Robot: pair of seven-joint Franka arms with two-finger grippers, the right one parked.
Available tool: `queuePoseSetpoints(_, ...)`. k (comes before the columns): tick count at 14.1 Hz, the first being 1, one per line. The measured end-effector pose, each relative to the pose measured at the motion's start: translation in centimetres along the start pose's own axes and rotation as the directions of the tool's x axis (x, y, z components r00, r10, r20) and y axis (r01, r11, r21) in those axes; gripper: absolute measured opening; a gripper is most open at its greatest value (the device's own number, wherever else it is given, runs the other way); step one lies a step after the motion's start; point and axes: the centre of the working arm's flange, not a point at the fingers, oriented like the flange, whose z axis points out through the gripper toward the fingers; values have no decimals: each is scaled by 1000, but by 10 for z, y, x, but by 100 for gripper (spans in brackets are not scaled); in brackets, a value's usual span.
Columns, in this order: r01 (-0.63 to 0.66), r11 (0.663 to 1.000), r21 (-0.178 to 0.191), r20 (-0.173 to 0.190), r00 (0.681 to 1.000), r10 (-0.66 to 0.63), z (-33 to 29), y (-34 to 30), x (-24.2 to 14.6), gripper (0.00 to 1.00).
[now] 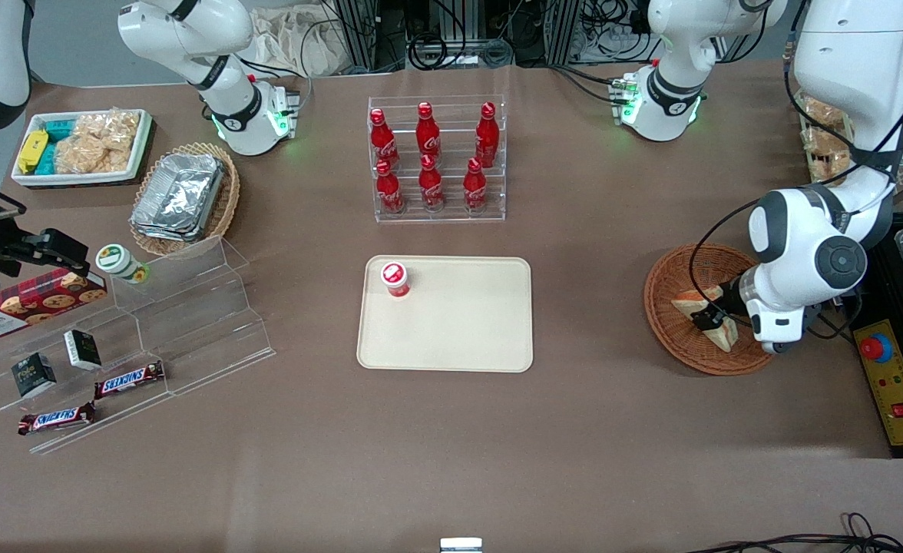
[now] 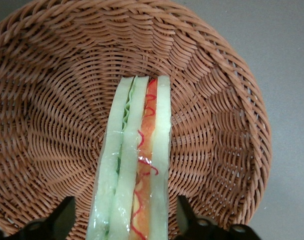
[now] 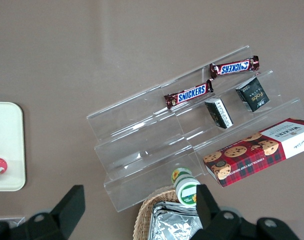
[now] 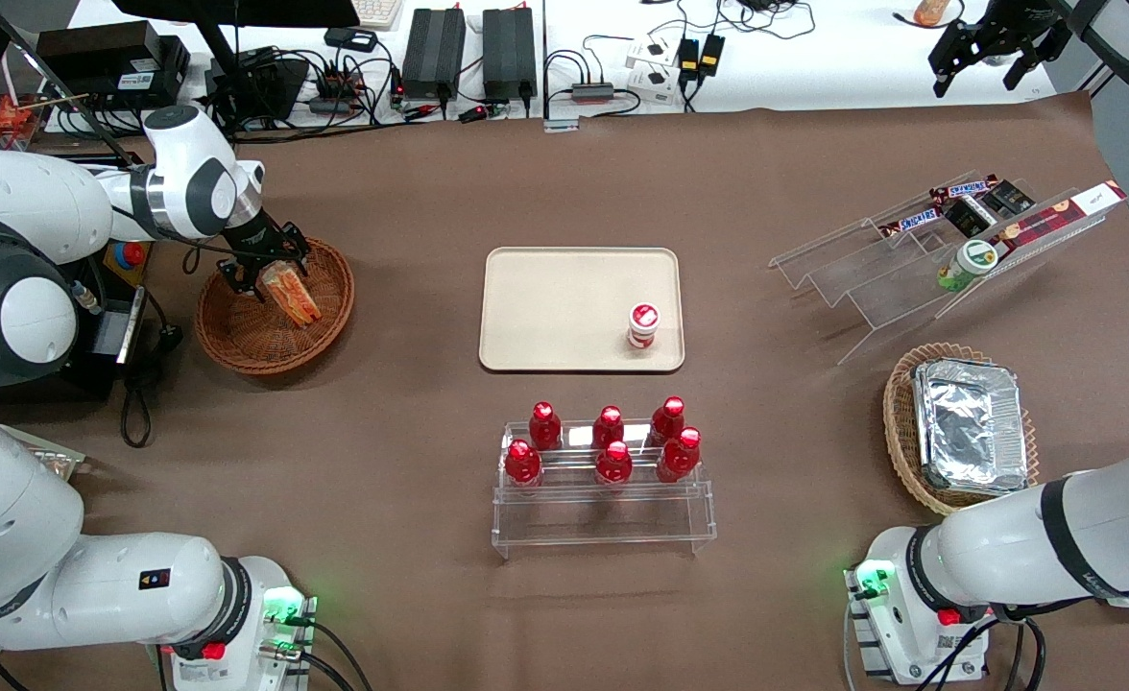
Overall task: Place sandwich from basket to tray
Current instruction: 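Close the left gripper on the sandwich, then lift the sandwich out of the basket toward the cream tray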
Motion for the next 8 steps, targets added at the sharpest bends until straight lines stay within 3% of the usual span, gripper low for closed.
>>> queuePoseSetpoints(2,-5,1000,-2,-3,1000,5,-1,1,0,59)
queuePoseSetpoints(4,-8,1000,-12,-13,1000,8,-8,3,0,42)
queuePoseSetpoints(6,-13,1000,-17,-20,1000,13,-26,7,2,35)
queuePoseSetpoints(8,-57,998,5,2,998,57,-58,12,1,32)
